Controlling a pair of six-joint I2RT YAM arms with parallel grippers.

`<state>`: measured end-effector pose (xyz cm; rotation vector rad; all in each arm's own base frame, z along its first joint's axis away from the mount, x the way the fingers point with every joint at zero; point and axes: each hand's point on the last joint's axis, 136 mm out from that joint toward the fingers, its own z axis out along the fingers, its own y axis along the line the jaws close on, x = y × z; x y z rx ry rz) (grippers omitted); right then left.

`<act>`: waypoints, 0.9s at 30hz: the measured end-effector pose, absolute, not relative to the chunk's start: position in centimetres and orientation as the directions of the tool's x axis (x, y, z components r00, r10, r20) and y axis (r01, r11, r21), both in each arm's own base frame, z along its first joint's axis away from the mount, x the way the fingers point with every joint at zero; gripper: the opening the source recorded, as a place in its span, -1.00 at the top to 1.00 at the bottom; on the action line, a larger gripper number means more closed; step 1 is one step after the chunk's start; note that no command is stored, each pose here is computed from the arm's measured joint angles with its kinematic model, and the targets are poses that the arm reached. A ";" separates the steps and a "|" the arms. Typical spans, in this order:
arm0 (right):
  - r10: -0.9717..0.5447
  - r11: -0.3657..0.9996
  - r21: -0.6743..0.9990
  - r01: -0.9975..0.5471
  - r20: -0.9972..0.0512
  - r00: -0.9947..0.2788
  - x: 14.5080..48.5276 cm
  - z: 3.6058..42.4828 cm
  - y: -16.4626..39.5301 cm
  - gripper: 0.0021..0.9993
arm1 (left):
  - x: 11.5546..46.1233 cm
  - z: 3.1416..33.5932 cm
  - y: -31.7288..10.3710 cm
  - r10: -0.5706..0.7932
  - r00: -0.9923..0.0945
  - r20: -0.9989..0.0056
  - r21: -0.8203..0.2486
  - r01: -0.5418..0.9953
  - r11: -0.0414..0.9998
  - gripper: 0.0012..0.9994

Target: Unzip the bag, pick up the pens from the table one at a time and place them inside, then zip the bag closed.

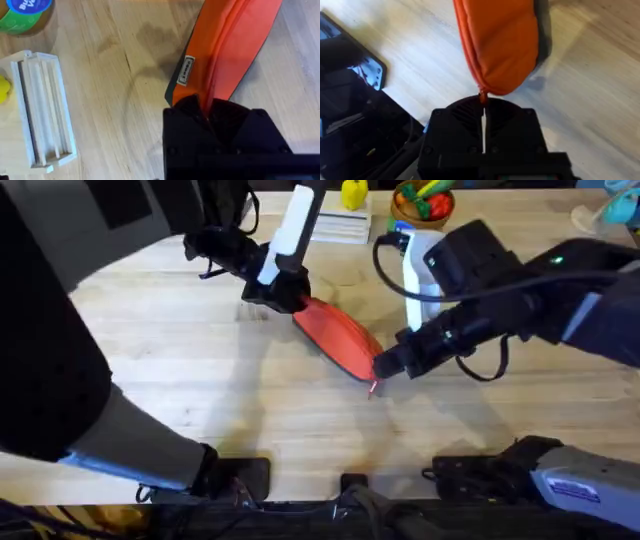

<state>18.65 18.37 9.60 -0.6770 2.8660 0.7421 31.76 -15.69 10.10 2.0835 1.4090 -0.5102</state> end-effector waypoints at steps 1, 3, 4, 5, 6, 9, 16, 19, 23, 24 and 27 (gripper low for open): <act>-0.392 0.778 0.436 -0.451 -0.223 -0.892 18.9 10.3 18.5 0.94 | 31.8 10.1 -15.7 0.712 0.373 -0.595 0.241 0.928 -0.285 0.92; -0.387 0.767 0.434 -0.473 -0.276 -0.880 19.7 12.0 19.0 0.94 | 31.7 10.1 -15.7 0.712 0.372 -0.596 0.239 0.928 -0.285 0.92; -0.382 0.759 0.431 -0.488 -0.311 -0.870 20.3 13.1 19.3 0.94 | 31.7 10.1 -15.7 0.712 0.370 -0.596 0.237 0.929 -0.285 0.92; -0.378 0.753 0.428 -0.499 -0.339 -0.862 20.7 13.9 19.5 0.94 | 31.7 10.1 -15.7 0.712 0.370 -0.596 0.237 0.929 -0.285 0.92; -0.374 0.750 0.424 -0.507 -0.361 -0.854 21.1 14.5 19.7 0.94 | 31.7 10.1 -15.7 0.713 0.371 -0.595 0.237 0.929 -0.285 0.92; -0.365 0.748 0.420 -0.514 -0.387 -0.847 21.6 15.2 19.9 0.94 | 31.7 10.1 -15.7 0.713 0.371 -0.595 0.237 0.929 -0.285 0.92; -0.318 0.749 0.442 -0.494 -0.415 -0.852 23.5 15.0 21.1 0.94 | 31.7 10.1 -15.7 0.713 0.371 -0.595 0.237 0.929 -0.285 0.92; -0.275 0.728 0.476 -0.493 -0.455 -0.847 25.3 15.3 22.5 0.94 | 31.7 10.1 -15.7 0.713 0.371 -0.595 0.237 0.929 -0.285 0.92; -0.224 0.699 0.525 -0.487 -0.485 -0.845 27.4 15.1 24.4 0.94 | 31.7 10.1 -15.7 0.713 0.371 -0.595 0.237 0.929 -0.285 0.92; -0.215 0.690 0.536 -0.486 -0.490 -0.845 27.9 15.0 24.8 0.94 | 31.7 10.1 -15.7 0.713 0.371 -0.595 0.237 0.929 -0.285 0.92; -0.173 0.668 0.578 -0.468 -0.491 -0.854 29.4 14.4 26.1 0.94 | 31.7 10.1 -15.7 0.713 0.370 -0.595 0.237 0.929 -0.285 0.92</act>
